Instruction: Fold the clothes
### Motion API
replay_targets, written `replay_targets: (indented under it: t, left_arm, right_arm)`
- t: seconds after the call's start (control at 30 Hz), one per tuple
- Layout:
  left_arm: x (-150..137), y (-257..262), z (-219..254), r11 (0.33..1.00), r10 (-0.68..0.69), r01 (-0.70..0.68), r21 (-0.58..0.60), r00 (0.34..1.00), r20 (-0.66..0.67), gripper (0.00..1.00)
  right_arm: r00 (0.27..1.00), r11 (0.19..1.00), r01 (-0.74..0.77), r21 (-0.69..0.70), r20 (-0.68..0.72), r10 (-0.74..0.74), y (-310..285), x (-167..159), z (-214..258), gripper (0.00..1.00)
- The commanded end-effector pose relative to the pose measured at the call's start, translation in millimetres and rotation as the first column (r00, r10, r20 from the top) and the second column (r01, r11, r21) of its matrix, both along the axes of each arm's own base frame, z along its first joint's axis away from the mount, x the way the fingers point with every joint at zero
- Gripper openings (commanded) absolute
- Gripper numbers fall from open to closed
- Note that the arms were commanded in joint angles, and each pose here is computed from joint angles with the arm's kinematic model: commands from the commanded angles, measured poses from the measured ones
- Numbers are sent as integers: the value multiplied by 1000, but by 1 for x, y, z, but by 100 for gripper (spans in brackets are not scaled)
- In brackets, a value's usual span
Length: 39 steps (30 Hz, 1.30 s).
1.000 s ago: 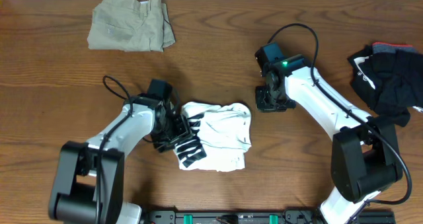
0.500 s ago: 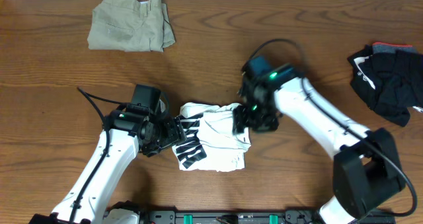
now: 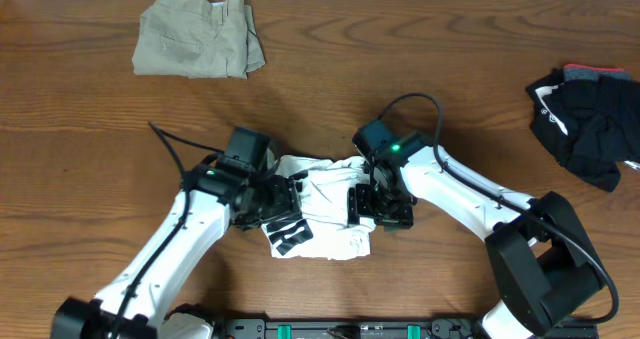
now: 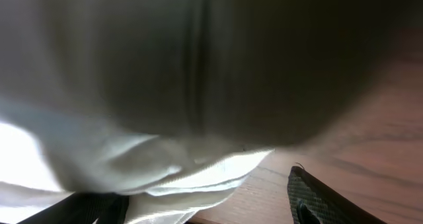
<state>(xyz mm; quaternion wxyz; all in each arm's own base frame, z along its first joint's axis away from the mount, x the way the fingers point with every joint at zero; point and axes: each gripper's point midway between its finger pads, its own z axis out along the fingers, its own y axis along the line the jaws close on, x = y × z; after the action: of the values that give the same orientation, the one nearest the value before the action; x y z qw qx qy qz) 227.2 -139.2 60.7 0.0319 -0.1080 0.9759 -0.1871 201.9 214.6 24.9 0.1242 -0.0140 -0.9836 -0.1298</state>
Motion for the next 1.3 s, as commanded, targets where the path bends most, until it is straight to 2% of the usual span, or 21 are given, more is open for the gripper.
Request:
replay_targets:
  t: [0.0,0.27,0.47,1.0,1.1,1.2,1.27]
  left_arm:
    - [-5,-4,-16,1000,7,-6,22,998,-59,73]
    - [-20,-6,-49,997,-14,29,77,982,-187,73]
    - [-35,26,-60,967,69,-4,253,966,-250,73]
    - [-50,48,-59,934,124,-11,358,947,-295,73]
    - [-53,61,-57,910,161,-24,415,941,-298,73]
    - [-56,66,-56,905,178,-31,424,934,-311,73]
    - [-57,69,-56,904,189,-38,427,929,-317,73]
  right_arm:
    - [1000,1000,11,26,-27,-10,7,-10,1,74]
    - [999,999,-18,28,-27,19,12,-17,-1,75]
    - [999,999,-18,28,-26,19,12,-17,-1,76]
    - [999,998,50,-26,-2,-50,-6,-3,-2,75]
    - [997,998,69,-4,30,-69,-8,5,7,75]
    - [991,996,82,40,100,-85,-9,17,24,76]
    - [983,994,32,104,177,-51,-4,27,40,79]
